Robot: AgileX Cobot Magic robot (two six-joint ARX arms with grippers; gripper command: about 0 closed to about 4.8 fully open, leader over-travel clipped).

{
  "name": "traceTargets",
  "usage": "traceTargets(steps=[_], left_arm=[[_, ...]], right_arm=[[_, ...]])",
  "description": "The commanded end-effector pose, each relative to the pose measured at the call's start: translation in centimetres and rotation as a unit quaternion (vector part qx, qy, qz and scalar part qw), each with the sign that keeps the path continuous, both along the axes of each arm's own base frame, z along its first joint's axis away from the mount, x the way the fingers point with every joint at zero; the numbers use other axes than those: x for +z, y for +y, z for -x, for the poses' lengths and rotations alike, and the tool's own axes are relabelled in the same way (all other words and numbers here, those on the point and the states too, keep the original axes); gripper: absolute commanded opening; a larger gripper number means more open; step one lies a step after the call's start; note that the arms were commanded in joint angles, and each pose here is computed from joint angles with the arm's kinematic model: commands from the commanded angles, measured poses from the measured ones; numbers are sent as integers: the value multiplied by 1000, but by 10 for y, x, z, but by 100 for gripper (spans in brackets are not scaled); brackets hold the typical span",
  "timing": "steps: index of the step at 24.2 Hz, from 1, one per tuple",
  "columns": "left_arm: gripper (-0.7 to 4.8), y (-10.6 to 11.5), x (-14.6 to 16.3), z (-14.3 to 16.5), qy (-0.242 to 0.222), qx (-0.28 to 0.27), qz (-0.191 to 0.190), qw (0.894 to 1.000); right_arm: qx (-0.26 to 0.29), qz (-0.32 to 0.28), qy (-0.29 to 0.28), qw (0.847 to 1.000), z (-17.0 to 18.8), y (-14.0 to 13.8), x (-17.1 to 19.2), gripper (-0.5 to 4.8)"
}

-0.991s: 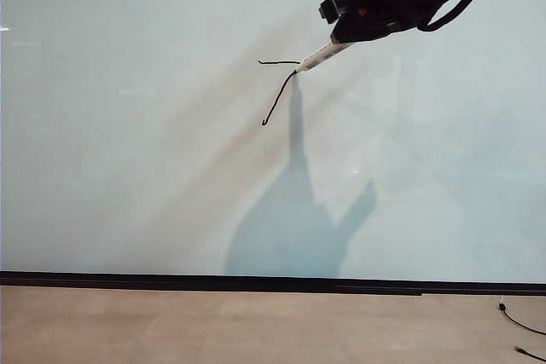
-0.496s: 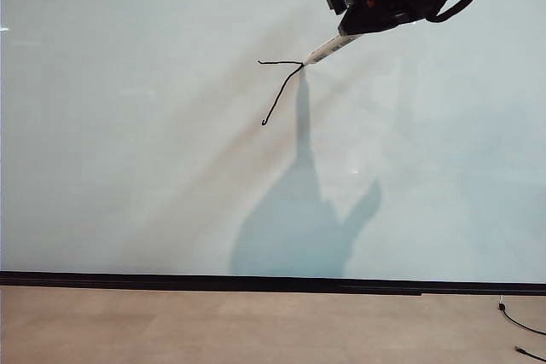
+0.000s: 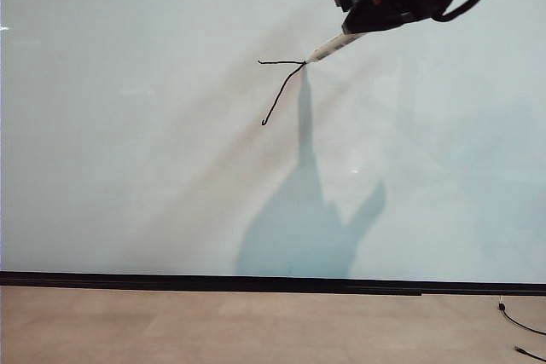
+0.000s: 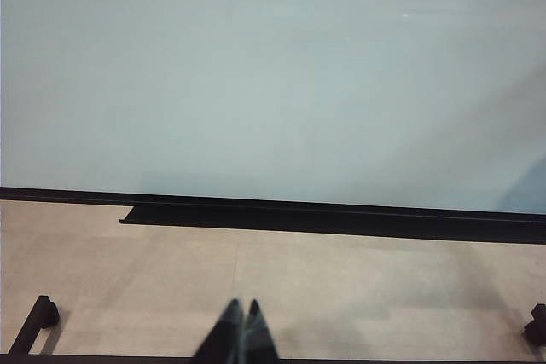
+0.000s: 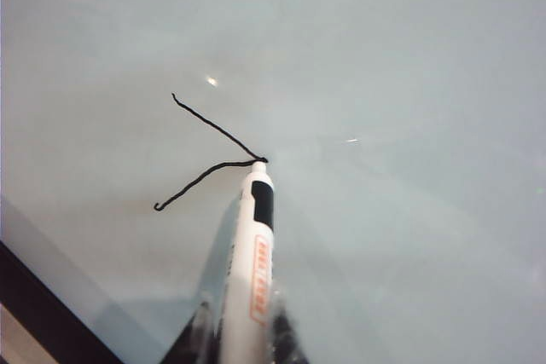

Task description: Pick up the pen on the shelf to the right of the whiteboard and write the letter Z.

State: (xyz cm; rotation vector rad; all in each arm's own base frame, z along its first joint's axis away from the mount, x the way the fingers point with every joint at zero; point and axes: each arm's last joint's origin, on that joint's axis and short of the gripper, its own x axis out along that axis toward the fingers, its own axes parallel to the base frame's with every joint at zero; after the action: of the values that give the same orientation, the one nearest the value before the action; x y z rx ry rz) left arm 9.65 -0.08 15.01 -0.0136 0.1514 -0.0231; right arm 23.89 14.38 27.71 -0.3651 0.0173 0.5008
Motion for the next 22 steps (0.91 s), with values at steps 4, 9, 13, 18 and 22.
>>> traceTargets(steps=[4,9,13,18,22], left_arm=[[-5,0,2,0,-7,0,-2,1000],[-4,0,2,0,-7,0,-2,1000],[-5,0,2,0,-7,0,-2,1000],[-5,0,2,0,-7,0,-2,1000],[-4,0,2,0,-6,0,-2,1000]], right_arm=[[50,-57,15,997,24,16,-31,-9],[52,-103,28,993,13,27,-59,-9],[49,-123,17,991,2,32,-66,-9],[38,-129,25,991,-11,34,-68,-9],[37,-129,25,991,-15,32,-68,-9]])
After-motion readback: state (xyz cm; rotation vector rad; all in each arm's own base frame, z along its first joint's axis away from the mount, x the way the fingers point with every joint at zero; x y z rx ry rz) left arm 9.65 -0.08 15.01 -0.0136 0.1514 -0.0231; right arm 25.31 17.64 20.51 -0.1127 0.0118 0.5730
